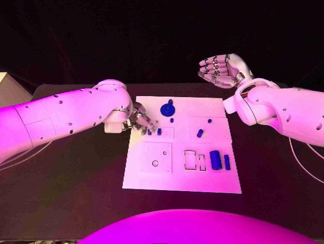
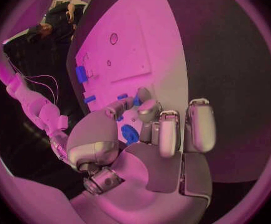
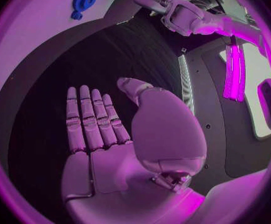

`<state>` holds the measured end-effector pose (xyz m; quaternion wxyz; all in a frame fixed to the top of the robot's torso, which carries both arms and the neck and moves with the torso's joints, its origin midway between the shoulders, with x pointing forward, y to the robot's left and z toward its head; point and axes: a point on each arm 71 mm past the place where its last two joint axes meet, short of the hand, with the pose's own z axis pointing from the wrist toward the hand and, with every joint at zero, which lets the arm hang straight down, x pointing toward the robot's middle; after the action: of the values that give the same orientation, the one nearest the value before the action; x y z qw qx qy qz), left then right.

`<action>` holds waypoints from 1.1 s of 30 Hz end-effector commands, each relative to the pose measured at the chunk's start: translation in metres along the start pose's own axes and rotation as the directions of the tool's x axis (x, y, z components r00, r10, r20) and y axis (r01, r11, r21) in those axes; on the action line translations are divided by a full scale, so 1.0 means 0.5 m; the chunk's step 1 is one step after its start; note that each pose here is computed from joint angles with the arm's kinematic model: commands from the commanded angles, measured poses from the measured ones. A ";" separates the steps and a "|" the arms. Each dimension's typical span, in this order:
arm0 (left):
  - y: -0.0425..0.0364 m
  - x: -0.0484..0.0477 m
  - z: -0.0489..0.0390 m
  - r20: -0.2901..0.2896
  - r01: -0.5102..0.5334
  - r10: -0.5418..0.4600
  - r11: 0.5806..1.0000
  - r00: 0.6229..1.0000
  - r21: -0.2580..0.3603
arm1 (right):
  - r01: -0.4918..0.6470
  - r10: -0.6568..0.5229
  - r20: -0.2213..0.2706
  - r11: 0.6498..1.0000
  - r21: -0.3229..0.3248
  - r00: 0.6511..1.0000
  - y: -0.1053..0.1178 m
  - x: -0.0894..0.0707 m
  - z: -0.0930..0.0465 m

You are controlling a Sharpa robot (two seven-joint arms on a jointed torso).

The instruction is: Assemble the parts on the task board

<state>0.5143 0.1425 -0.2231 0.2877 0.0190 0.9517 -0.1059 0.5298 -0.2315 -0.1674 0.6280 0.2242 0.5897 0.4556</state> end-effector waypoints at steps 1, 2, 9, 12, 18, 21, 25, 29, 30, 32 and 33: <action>-0.001 -0.002 -0.003 0.021 -0.006 0.006 1.000 1.000 0.004 | -0.005 0.005 -0.015 1.000 -0.007 1.000 0.000 0.002 -0.001; -0.001 -0.002 -0.003 0.023 -0.004 0.004 1.000 1.000 0.005 | -0.005 0.005 -0.015 1.000 -0.007 1.000 0.000 0.002 -0.001; -0.002 -0.007 -0.008 0.053 0.024 -0.026 0.999 0.998 0.031 | -0.005 0.005 -0.015 1.000 -0.005 1.000 -0.001 0.003 -0.002; -0.003 -0.011 -0.011 0.069 0.048 -0.051 0.998 0.996 0.048 | -0.006 0.006 -0.016 1.000 -0.004 1.000 -0.002 0.003 -0.002; -0.003 -0.028 -0.026 0.137 0.143 -0.158 0.983 0.978 0.114 | -0.006 0.006 -0.017 1.000 -0.002 1.000 -0.004 0.004 -0.003; -0.003 -0.039 -0.040 0.179 0.197 -0.225 0.967 0.958 0.160 | -0.007 0.007 -0.016 1.000 0.000 1.000 -0.005 0.003 -0.004; -0.009 -0.054 -0.065 0.258 0.243 -0.315 0.930 0.913 0.274 | -0.006 0.007 -0.014 1.000 0.002 1.000 -0.008 0.001 -0.005; -0.025 -0.066 -0.084 0.352 0.194 -0.344 0.897 0.870 0.397 | -0.005 0.005 -0.011 1.000 0.004 1.000 -0.010 -0.001 -0.005; -0.031 -0.067 -0.088 0.381 0.165 -0.346 0.886 0.857 0.433 | -0.005 0.005 -0.011 1.000 0.005 1.000 -0.011 -0.002 -0.006; -0.041 -0.067 -0.094 0.429 0.104 -0.346 0.864 0.834 0.493 | -0.004 0.004 -0.009 1.000 0.007 1.000 -0.012 -0.004 -0.006; -0.046 -0.065 -0.095 0.454 0.068 -0.343 0.851 0.822 0.521 | -0.003 0.003 -0.008 1.000 0.008 1.000 -0.013 -0.005 -0.006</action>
<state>0.5129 0.1398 -0.1767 0.4372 -0.0764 0.8460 -0.2955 0.5294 -0.2374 -0.1719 0.6276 0.2297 0.5922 0.4502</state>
